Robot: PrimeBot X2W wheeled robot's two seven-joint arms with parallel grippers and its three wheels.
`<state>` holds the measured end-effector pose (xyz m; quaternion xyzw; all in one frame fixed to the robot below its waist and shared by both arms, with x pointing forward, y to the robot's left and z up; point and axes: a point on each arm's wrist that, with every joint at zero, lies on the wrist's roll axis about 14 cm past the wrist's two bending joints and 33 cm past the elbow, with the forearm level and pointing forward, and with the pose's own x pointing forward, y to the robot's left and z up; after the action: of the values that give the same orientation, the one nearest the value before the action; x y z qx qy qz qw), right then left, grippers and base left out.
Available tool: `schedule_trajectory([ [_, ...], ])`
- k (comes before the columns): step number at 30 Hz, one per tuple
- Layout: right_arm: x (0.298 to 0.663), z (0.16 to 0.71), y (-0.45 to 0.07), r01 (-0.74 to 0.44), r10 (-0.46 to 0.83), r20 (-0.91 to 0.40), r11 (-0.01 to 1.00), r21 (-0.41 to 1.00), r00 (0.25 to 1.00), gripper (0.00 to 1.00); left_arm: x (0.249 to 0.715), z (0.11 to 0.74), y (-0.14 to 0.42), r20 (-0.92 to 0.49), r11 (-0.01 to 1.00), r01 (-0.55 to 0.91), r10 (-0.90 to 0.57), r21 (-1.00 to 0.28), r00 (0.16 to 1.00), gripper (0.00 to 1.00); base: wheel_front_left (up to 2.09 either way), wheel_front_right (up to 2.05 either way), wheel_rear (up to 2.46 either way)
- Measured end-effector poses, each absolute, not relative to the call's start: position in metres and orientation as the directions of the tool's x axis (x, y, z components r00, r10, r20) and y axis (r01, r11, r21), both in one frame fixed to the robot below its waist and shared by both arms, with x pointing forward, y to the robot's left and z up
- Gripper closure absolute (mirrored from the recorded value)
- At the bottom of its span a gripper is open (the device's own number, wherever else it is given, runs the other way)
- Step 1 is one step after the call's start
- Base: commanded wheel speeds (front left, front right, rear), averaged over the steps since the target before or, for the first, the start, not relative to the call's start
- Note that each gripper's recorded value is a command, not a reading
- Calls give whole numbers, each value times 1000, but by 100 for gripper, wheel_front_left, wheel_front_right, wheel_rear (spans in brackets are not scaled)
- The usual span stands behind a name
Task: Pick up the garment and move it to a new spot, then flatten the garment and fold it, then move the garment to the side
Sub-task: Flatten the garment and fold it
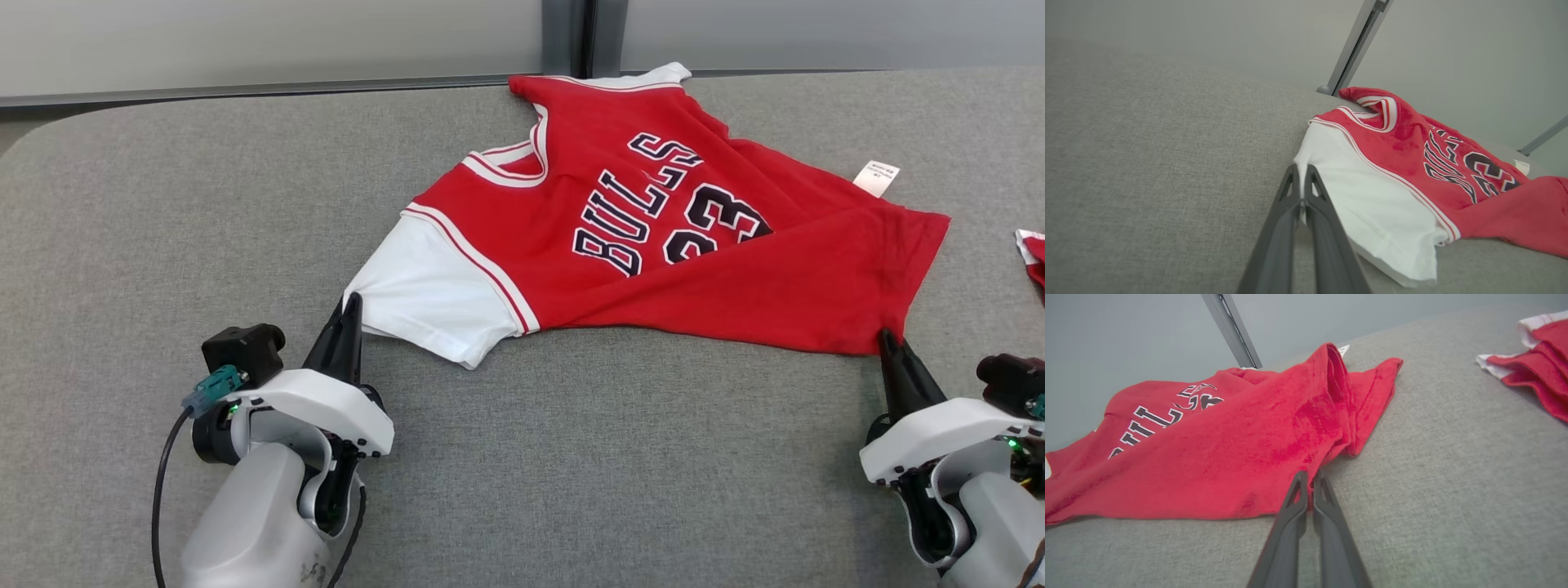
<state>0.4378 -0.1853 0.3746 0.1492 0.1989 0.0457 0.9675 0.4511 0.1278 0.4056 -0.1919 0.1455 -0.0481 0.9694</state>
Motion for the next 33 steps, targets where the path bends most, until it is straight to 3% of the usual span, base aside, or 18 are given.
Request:
schedule_trajectory([
  [6,455,423,-197,-109,162,-221,966,233,962,100,458,432,134,-185,913,44,-129,-405,974,100,0,0,0],
  [14,469,548,-206,-188,166,146,971,145,975,100,474,533,131,118,797,153,-103,-584,988,100,0,0,0],
  [22,456,667,-210,-195,163,431,980,30,887,100,456,689,129,476,671,367,-23,-644,879,100,0,0,0],
  [27,433,728,-203,-200,206,503,978,-66,839,100,407,783,118,658,643,516,-24,-566,752,100,0,0,0],
  [33,413,760,-207,-170,191,521,981,-89,832,100,378,823,117,701,698,516,-30,-496,713,100,0,0,0],
])
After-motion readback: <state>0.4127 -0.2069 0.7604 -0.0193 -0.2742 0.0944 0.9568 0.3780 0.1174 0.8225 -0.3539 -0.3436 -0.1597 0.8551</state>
